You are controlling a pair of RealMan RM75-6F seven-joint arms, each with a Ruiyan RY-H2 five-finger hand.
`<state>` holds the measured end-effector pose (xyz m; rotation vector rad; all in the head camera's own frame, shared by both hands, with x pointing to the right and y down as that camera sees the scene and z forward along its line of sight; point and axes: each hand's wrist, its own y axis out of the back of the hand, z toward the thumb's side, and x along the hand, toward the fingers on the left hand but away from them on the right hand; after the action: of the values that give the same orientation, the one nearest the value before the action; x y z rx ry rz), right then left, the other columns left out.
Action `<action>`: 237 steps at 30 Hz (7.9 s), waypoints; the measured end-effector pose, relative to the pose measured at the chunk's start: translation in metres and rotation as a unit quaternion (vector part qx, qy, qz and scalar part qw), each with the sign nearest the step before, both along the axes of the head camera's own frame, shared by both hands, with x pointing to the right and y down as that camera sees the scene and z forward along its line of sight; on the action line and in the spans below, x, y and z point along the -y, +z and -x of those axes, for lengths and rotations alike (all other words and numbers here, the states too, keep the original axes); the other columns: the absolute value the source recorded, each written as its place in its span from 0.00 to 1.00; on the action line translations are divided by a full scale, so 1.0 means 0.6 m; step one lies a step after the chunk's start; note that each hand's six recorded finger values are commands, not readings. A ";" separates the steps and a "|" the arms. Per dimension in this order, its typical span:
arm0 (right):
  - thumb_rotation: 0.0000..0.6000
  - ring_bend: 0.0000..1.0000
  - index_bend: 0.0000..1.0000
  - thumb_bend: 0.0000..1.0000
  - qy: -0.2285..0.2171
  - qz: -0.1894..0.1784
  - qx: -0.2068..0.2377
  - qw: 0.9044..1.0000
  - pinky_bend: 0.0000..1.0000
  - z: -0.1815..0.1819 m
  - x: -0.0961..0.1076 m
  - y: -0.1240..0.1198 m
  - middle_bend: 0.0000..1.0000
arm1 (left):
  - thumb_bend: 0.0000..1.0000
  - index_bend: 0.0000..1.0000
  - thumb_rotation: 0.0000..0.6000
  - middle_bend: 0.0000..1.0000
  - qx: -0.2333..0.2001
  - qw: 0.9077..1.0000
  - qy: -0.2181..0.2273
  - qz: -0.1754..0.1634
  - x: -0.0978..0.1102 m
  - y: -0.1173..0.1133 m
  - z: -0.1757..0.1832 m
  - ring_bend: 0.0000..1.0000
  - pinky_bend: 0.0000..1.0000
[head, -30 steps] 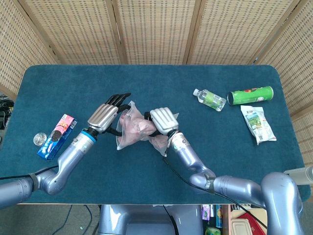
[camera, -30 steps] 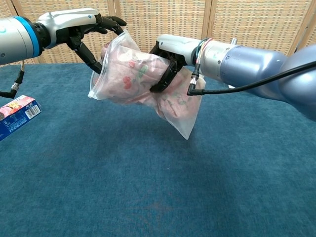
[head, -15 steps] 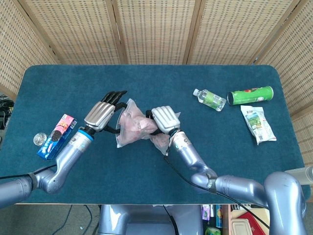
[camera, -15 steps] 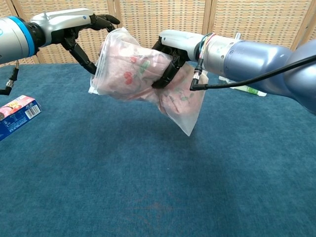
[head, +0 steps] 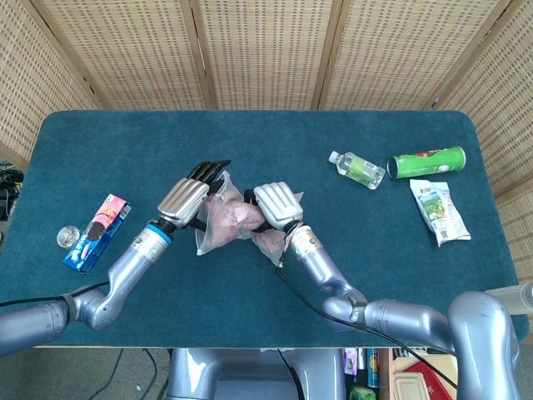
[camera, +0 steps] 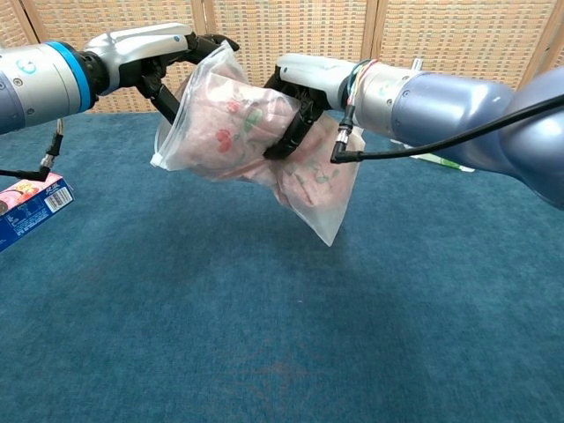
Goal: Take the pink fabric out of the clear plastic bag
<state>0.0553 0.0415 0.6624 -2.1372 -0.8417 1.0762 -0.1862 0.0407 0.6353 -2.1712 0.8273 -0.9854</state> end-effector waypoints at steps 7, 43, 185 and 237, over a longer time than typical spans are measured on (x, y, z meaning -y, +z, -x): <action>1.00 0.64 0.68 0.89 0.000 0.002 0.001 1.000 0.73 0.003 -0.001 0.001 0.70 | 0.23 0.38 1.00 0.00 -0.010 1.000 -0.001 0.009 -0.002 -0.001 -0.012 0.00 0.00; 1.00 0.00 0.00 0.00 0.009 -0.002 -0.087 0.996 0.00 -0.121 0.010 -0.039 0.00 | 0.51 0.69 1.00 0.00 -0.005 0.999 -0.021 0.038 0.007 0.049 -0.024 0.00 0.00; 1.00 0.80 1.00 1.00 -0.451 -0.435 -0.363 0.690 1.00 -0.032 -0.196 0.117 0.88 | 0.51 0.70 1.00 0.00 -0.102 0.981 -0.083 0.145 0.026 0.036 -0.023 0.00 0.00; 1.00 0.00 0.00 0.00 -0.289 -0.297 -0.490 0.767 0.00 -0.360 -0.086 0.058 0.00 | 0.08 0.00 1.00 0.00 0.091 0.971 -0.220 0.004 0.118 -0.034 0.421 0.00 0.00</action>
<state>0.2714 0.0929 0.6971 -0.9239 0.0343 1.1504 -0.4387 -0.0303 0.6147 -1.9028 1.2444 -1.3792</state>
